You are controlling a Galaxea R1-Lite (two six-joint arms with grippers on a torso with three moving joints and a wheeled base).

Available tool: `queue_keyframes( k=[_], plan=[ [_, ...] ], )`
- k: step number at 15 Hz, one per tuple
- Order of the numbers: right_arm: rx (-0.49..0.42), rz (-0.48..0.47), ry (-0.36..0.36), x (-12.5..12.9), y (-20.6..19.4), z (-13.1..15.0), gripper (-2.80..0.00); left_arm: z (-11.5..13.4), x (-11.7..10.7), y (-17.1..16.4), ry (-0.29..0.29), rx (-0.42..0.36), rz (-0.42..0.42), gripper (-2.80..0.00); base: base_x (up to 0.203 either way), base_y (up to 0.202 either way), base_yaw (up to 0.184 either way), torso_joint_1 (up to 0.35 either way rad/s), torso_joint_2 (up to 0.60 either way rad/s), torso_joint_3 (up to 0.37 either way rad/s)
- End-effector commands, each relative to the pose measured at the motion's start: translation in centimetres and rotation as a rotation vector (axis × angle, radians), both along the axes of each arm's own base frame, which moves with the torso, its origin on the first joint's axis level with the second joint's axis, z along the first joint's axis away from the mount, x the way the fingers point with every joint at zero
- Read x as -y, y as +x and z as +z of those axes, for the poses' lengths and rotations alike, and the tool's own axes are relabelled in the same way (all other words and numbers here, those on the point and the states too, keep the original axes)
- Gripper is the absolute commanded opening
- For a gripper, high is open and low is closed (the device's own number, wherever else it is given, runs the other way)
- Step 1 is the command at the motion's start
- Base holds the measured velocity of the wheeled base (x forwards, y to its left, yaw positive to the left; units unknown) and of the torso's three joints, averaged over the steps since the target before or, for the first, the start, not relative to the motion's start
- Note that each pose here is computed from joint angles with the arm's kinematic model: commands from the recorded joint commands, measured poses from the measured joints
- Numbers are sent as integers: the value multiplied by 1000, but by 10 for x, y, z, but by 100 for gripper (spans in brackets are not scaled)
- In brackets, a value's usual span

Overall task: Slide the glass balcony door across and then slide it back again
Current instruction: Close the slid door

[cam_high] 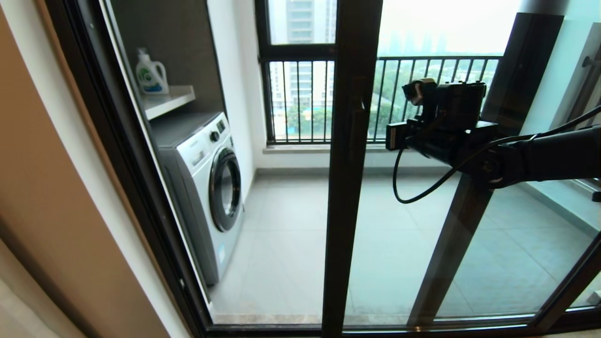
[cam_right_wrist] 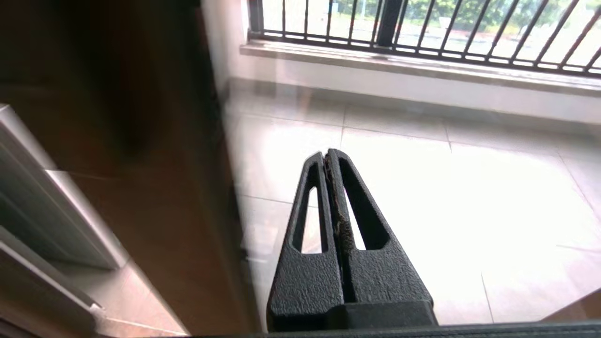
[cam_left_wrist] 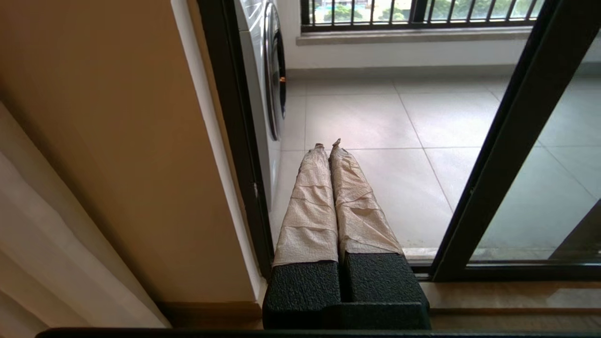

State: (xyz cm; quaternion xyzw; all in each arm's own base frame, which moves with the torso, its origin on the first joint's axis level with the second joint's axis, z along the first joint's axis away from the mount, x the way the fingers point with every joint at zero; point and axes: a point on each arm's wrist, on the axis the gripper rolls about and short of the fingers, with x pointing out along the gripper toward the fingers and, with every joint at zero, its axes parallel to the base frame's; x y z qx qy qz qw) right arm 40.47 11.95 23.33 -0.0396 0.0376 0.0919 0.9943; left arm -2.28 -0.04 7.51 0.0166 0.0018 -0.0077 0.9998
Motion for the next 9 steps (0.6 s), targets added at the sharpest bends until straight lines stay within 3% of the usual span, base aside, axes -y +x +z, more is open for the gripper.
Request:
queue_keyframes(
  k=[1,9],
  plan=[
    [6,-10,0,1,-2,2,-280,0,0,0,1,-2,0,-280,0,0,0,0,0,0],
    [25,-5,26,2,-15,15,-280,0,0,0,1,-2,0,-280,0,0,0,0,0,0]
  ],
)
